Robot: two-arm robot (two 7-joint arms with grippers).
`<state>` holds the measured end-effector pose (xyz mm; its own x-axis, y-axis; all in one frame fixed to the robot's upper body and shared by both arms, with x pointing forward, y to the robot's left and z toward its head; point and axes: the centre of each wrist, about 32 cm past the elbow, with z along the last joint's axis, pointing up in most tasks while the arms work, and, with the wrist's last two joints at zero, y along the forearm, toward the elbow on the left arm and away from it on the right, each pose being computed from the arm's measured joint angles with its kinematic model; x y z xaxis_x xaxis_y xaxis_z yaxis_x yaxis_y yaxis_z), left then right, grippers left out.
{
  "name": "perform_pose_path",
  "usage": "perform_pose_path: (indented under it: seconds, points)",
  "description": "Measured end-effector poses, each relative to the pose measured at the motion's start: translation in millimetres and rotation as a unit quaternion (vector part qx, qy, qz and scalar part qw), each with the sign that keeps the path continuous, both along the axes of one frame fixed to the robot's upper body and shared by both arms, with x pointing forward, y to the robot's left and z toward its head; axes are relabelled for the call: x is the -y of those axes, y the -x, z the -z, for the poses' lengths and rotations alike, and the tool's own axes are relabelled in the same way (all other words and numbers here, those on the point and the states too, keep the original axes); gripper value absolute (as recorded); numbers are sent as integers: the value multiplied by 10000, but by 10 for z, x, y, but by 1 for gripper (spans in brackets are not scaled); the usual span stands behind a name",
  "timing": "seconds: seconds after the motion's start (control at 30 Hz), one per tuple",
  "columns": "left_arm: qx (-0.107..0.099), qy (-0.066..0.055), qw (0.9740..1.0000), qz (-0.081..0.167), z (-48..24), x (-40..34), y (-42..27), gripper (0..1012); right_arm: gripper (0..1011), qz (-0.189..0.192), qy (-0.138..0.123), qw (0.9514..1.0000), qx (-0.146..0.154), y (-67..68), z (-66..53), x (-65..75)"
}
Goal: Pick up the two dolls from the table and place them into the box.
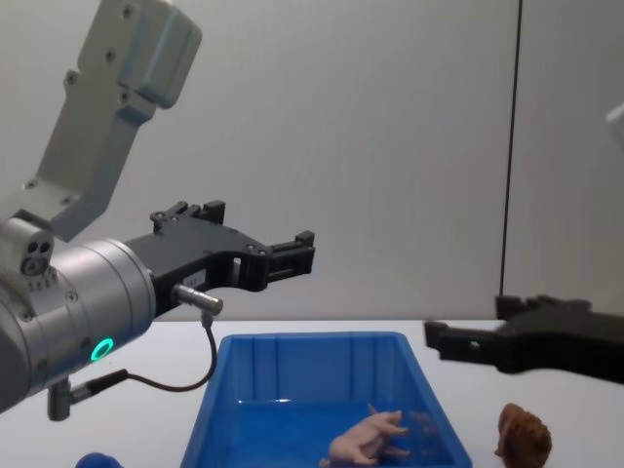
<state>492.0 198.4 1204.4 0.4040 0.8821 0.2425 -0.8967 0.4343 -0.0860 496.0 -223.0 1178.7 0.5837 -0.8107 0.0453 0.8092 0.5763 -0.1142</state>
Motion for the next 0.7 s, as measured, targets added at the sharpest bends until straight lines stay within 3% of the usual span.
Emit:
perform_pose_path:
  seconds: [0.23,0.7]
  points:
    - [0,0,10000,0,0,0,0,1001,1001,177,73,9996,-215,127,90,108]
    - [0,0,10000,0,0,0,0,1001,1001,331,210,9969,-678,242,286,184]
